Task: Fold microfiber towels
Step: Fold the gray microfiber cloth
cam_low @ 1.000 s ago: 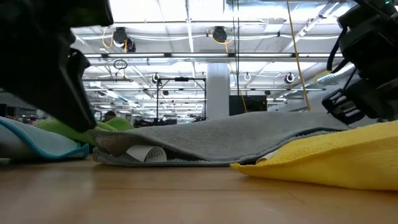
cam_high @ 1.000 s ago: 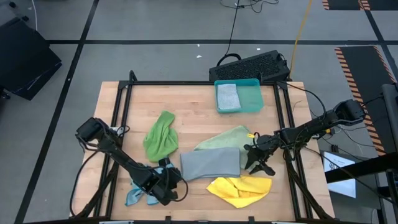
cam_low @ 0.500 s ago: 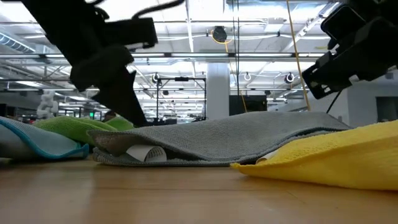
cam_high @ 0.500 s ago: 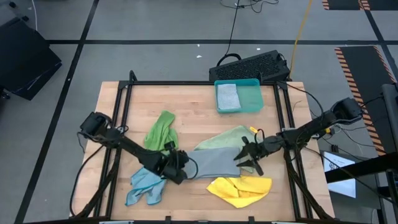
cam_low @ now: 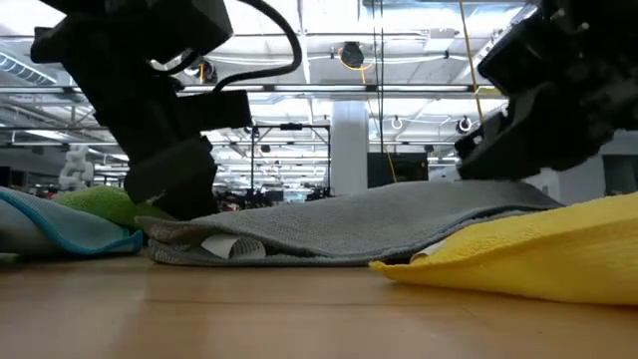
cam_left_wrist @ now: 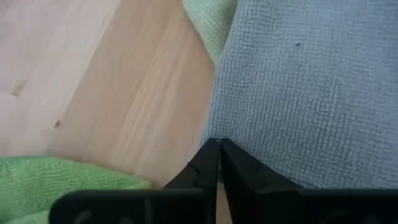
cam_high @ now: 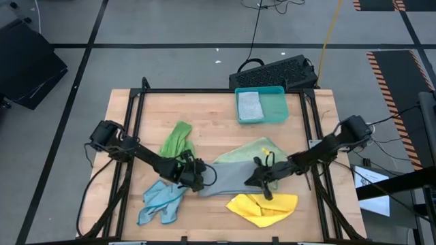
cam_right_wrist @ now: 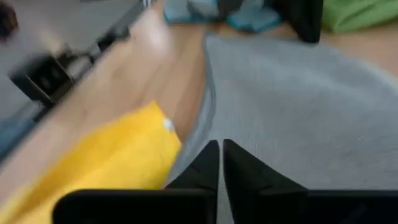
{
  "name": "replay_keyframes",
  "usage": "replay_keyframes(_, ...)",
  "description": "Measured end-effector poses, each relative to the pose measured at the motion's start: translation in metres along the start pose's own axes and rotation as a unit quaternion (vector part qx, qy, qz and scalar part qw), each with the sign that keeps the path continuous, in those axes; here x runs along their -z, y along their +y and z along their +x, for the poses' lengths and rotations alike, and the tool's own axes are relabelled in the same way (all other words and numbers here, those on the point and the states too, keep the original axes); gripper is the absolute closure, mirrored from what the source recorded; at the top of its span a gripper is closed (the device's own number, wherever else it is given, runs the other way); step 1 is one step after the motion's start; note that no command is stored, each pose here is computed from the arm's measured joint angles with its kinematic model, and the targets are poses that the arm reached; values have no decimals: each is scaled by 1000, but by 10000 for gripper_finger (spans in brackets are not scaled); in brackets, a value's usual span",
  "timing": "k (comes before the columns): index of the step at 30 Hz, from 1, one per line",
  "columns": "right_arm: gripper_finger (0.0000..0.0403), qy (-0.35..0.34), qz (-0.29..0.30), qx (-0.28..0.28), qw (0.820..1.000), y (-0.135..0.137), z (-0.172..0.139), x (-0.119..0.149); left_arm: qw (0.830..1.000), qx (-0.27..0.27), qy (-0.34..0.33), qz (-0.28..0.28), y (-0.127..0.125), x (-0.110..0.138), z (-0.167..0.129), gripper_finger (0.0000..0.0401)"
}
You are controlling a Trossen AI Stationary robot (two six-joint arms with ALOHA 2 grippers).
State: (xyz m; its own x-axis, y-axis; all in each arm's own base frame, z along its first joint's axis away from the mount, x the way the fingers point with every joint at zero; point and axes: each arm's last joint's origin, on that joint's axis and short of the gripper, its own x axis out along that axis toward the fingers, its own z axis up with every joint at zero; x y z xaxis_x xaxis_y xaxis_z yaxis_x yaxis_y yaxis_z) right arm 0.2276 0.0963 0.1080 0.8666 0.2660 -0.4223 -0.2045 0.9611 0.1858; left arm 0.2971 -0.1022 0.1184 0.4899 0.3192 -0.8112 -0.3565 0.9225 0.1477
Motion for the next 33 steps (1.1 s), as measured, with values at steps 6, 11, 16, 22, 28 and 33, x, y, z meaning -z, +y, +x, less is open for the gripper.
replay_keyframes(6,398,40,18,14,999,-4,11,15,1000,-16,6,-5,10,7,6,398)
replay_keyframes(11,402,54,31,15,998,-4,14,23,1000,-29,7,-3,17,6,10,383)
replay_keyframes(16,402,45,26,8,999,-1,11,17,999,-16,9,26,21,-1,2,383)
replay_keyframes(22,401,8,-11,-4,1000,3,0,-3,999,12,-50,-3,28,-21,-30,397)
replay_keyframes(28,396,19,-44,9,999,1,-19,-18,997,18,-75,-21,33,-28,-43,354)
replay_keyframes(33,393,51,-64,15,997,0,-33,-21,998,53,-34,13,39,-29,-30,285)
